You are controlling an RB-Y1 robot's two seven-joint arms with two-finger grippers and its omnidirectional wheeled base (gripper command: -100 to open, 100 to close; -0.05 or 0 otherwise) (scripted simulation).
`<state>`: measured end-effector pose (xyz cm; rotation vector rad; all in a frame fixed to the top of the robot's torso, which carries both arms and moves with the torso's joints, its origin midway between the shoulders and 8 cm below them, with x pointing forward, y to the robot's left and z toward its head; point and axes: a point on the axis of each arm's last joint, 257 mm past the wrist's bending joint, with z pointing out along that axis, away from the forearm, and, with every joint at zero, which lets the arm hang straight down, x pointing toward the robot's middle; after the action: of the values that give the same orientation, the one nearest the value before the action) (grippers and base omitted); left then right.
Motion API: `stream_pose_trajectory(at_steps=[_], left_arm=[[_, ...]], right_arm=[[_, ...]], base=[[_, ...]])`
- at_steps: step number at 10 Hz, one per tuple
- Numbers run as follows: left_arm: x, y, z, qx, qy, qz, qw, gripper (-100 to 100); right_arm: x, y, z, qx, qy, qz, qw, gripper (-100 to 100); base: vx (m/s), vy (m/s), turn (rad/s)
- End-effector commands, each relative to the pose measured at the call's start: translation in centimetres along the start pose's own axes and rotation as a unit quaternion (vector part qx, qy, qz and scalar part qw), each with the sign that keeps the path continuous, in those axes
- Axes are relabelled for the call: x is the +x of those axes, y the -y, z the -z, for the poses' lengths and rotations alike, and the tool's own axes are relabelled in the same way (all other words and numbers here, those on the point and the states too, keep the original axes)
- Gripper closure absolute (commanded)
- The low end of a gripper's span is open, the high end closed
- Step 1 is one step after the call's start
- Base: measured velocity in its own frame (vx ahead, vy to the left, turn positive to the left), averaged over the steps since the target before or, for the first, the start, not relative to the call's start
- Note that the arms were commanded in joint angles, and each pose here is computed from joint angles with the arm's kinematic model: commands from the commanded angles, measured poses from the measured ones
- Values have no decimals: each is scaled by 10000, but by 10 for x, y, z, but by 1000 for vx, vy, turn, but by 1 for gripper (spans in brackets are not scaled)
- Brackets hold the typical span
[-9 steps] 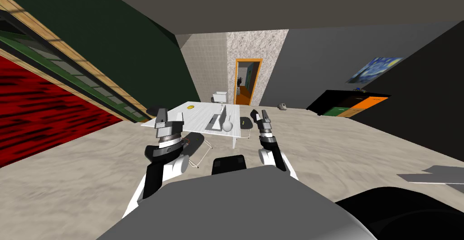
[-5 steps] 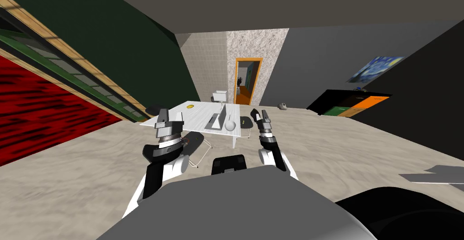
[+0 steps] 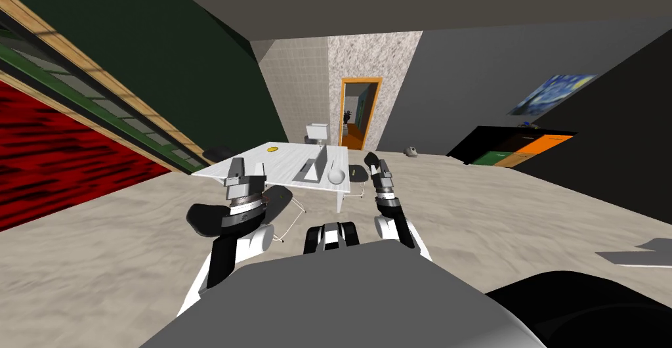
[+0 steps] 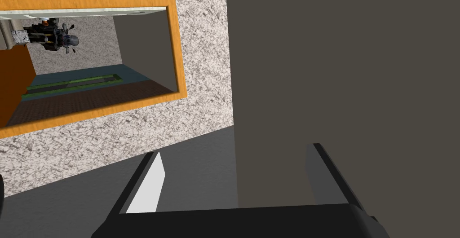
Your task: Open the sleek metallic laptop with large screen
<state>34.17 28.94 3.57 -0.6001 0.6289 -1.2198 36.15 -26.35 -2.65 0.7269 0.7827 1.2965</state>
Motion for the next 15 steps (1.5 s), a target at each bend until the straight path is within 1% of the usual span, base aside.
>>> stream_pose_trajectory(at_steps=[1,2,3,6,8,11,15], left_arm=[[4,-4,0,-80,-178,-86,9998,-100],[6,-7,0,-134,-245,-124,9995,-100],[8,-14,0,-274,-355,-200,9988,-100],[9,-27,1,-534,-472,-310,9970,-100],[10,-36,3,-721,-537,-384,9952,-100],[10,-50,6,-998,-620,-492,9919,-100],[9,-68,10,-1342,-706,-623,9865,-100]], right_arm=[[0,0,0,0,0,0,10000,0],[0,0,0,3,0,0,10000,0],[0,0,0,4,0,-1,10000,0],[0,0,0,4,0,-1,10000,0],[0,0,0,4,0,-1,10000,0],[0,0,0,4,0,-1,10000,0],[0,0,0,4,0,-1,10000,0]], base=[[16,-18,-30],[13,-31,-38],[21,-44,-65],[26,-46,-52],[30,-43,-48],[23,-38,-45],[25,-40,-45]])
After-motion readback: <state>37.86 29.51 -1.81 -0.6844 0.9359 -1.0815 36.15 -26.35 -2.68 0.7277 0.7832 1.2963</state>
